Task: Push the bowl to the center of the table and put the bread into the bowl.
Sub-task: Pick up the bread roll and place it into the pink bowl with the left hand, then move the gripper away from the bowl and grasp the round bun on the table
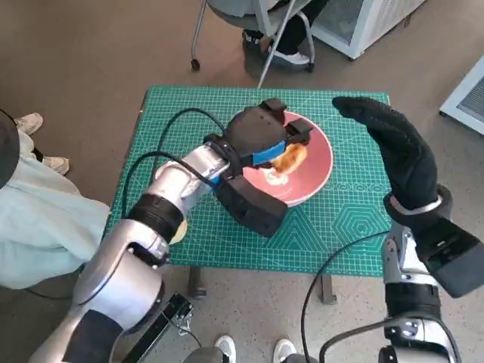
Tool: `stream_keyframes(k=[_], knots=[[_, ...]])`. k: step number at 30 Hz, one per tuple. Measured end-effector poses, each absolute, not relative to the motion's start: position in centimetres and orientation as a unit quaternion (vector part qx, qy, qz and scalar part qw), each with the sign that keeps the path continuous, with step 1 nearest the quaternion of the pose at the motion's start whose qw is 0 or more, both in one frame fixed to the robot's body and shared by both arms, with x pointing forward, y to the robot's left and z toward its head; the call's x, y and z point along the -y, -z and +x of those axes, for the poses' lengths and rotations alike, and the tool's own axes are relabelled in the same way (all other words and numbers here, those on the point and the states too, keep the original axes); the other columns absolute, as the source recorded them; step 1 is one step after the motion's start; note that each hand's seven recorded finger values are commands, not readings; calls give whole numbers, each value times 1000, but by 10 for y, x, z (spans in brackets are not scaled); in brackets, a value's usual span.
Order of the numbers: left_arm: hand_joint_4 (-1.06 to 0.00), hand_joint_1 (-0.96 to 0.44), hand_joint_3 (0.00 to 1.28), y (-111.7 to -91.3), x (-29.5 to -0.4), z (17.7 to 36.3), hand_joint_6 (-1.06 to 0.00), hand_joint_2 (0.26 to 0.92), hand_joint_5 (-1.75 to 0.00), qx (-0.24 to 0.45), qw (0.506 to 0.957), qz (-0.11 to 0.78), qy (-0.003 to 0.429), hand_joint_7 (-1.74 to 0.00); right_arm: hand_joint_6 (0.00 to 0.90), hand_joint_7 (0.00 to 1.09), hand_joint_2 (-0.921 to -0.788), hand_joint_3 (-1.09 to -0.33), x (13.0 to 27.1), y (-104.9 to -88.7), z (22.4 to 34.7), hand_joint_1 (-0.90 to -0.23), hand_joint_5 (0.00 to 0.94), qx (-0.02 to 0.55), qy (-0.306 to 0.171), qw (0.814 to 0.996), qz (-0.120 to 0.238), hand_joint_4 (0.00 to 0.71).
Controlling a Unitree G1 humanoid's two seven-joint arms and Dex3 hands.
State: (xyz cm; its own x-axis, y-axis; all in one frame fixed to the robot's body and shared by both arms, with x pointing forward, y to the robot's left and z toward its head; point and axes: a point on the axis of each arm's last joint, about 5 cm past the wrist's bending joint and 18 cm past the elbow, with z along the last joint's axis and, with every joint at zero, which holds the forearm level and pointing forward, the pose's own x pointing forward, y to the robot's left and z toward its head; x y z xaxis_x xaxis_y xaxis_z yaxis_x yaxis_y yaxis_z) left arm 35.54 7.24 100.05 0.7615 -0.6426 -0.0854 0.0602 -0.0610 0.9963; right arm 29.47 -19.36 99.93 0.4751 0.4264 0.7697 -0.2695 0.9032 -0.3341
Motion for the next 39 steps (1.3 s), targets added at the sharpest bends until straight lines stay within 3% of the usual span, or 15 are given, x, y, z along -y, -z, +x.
stream_keyframes(k=[3, 6, 9, 16, 18, 20, 23, 26, 28, 32, 35, 39], knots=[[-144, -213, 83, -1000, -74, 357, -162, 916, -92, 161, 672, 664, 285, -442, -1, 848, -921, -764, 194, -999, 294, -684, 2, 471, -202, 854, -84, 318], [-123, -311, 69, -1000, -76, 357, -144, 919, -30, 128, 695, 640, 300, -375, -1, 847, -921, -763, 196, -1000, 294, -683, 4, 473, -200, 854, -86, 322], [-102, -479, 140, -1002, -77, 358, -135, 921, -8, 110, 715, 615, 314, -351, 0, 846, -921, -760, 196, -1000, 294, -683, 7, 474, -198, 853, -87, 329], [-99, -636, 279, -1005, -83, 358, -134, 921, -4, 127, 728, 592, 320, -360, 3, 842, -921, -758, 197, -1000, 293, -682, 9, 478, -194, 852, -88, 332], [-126, -646, 300, -1007, -85, 358, -156, 921, -17, 138, 729, 589, 320, -375, 3, 841, -921, -758, 197, -1000, 293, -682, 9, 479, -192, 852, -87, 333], [-220, -645, 321, -1009, -88, 358, -222, 921, -39, 149, 730, 587, 318, -433, 4, 840, -921, -758, 197, -1000, 293, -682, 9, 480, -191, 852, -88, 333], [-452, -629, 335, -1014, -94, 358, -375, 921, -116, 172, 729, 583, 313, -575, 4, 840, -921, -758, 196, -1000, 293, -684, 8, 479, -191, 852, -88, 333], [-595, -606, 329, -1020, -102, 357, -472, 921, -177, 203, 733, 573, 306, -663, 4, 840, -921, -759, 195, -1000, 293, -685, 8, 479, -192, 852, -91, 333], [-633, -581, 314, -1025, -107, 355, -501, 921, -256, 228, 734, 565, 300, -729, 4, 841, -921, -759, 194, -1000, 293, -686, 8, 479, -191, 852, -90, 332], [-603, -521, 282, -1033, -125, 347, -523, 921, -488, 284, 738, 542, 285, -824, 3, 842, -921, -759, 194, -1000, 293, -687, 7, 479, -191, 852, -89, 332], [-584, -485, 240, -1039, -140, 339, -521, 921, -515, 311, 742, 529, 269, -815, 2, 843, -921, -758, 194, -1000, 293, -688, 7, 479, -191, 852, -88, 332], [-587, -432, 124, -1042, -162, 325, -526, 919, -424, 327, 747, 521, 253, -647, 1, 844, -921, -758, 194, -1000, 293, -692, 7, 480, -191, 852, -87, 332]])
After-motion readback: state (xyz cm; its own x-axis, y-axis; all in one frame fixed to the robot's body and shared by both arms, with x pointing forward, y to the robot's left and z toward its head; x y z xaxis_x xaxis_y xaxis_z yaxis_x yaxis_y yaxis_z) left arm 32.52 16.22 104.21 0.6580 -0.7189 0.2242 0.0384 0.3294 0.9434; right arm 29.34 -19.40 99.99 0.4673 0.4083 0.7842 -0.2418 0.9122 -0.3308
